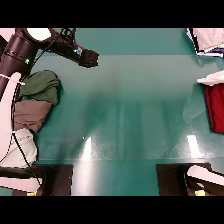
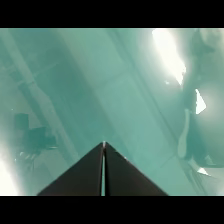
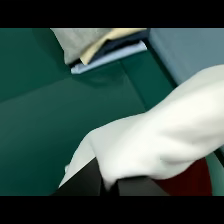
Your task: Fold the shirts.
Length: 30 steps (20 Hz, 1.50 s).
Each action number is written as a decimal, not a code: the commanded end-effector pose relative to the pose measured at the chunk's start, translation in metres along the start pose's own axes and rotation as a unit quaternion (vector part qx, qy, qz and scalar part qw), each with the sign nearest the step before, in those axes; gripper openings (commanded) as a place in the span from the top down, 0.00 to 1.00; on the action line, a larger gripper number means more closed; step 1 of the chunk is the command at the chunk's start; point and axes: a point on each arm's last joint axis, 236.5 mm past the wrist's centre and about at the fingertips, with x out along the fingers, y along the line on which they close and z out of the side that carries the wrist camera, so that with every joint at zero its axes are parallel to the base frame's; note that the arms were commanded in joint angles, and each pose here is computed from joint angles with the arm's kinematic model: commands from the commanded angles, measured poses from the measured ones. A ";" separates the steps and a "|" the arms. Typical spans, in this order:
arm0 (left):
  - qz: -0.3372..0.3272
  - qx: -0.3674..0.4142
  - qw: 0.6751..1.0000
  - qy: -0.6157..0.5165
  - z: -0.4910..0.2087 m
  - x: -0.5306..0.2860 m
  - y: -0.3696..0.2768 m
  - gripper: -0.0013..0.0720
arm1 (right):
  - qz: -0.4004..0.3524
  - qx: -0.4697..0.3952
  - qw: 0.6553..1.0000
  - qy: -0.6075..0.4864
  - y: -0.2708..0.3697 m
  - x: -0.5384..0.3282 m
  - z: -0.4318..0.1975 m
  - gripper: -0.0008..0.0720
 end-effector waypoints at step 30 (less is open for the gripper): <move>-0.004 0.019 1.000 0.007 -0.003 0.000 -0.002 0.95 | 0.163 -0.078 0.928 0.325 0.213 -0.052 -0.159 0.97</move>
